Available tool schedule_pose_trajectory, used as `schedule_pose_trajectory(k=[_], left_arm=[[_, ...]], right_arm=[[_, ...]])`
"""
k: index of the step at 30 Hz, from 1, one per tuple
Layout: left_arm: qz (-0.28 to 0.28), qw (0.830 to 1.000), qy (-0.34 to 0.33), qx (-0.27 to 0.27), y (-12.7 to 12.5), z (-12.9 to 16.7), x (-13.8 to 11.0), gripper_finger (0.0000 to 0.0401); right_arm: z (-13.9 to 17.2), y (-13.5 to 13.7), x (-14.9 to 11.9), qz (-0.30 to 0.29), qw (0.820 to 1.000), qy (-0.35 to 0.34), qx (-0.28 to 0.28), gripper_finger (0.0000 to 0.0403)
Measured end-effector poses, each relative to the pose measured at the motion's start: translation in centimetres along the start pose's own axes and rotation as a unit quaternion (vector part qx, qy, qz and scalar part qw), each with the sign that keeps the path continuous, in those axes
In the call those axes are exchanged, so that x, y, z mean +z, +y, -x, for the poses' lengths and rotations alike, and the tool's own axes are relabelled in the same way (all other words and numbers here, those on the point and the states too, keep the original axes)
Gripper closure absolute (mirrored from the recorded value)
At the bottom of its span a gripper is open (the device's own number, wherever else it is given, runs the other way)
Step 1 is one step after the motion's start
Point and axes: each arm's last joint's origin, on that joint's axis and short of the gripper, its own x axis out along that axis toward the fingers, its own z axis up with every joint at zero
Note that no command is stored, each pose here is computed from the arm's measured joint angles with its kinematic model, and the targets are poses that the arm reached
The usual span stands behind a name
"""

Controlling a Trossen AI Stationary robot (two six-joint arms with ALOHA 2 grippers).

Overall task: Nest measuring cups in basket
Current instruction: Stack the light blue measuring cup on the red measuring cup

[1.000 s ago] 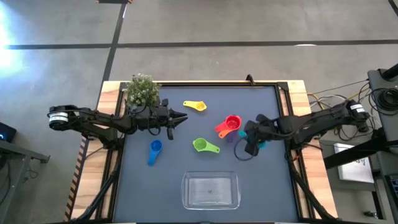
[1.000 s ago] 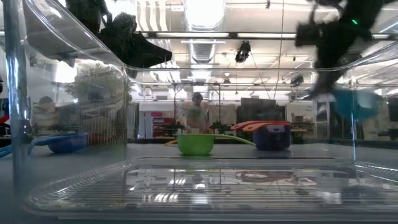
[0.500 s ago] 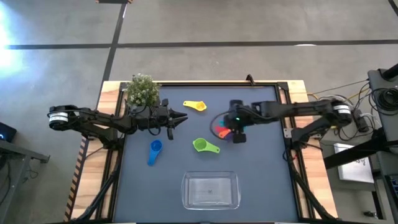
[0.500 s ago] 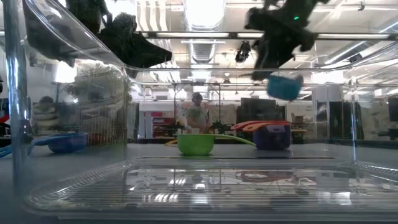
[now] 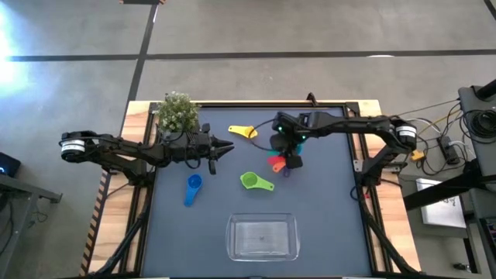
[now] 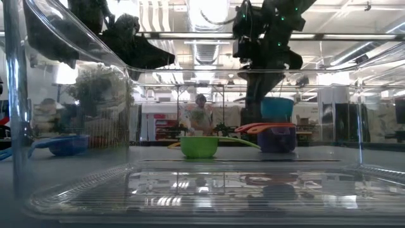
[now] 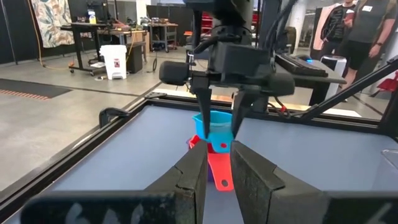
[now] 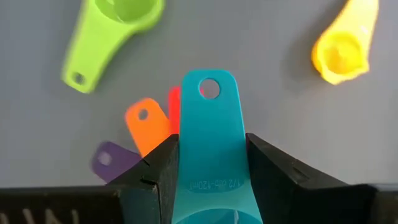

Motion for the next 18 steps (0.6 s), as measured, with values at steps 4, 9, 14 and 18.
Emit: schedule_pose_trajectory(k=[4, 9, 14, 18], left_arm=[[-0.003, 1.000, 0.001, 0.000, 0.0, 0.0, 0.0, 0.0347], [-0.003, 1.000, 0.001, 0.000, 0.0, 0.0, 0.0, 0.0347], [-0.003, 1.000, 0.001, 0.000, 0.0, 0.0, 0.0, 0.0347], [-0.003, 1.000, 0.002, 0.000, 0.0, 0.0, 0.0, 0.0347]], right_arm=[[0.0, -0.3, -0.1, 0.008, 1.000, -0.011, 0.014, 0.0249], [-1.1, -0.4, -0.2, 0.016, 1.000, 0.004, 0.021, 0.0251], [-2.5, -0.6, -0.5, 0.006, 0.999, 0.024, 0.028, 0.0236], [-3.2, -0.8, -0.7, 0.000, 0.999, 0.049, 0.008, 0.0207]])
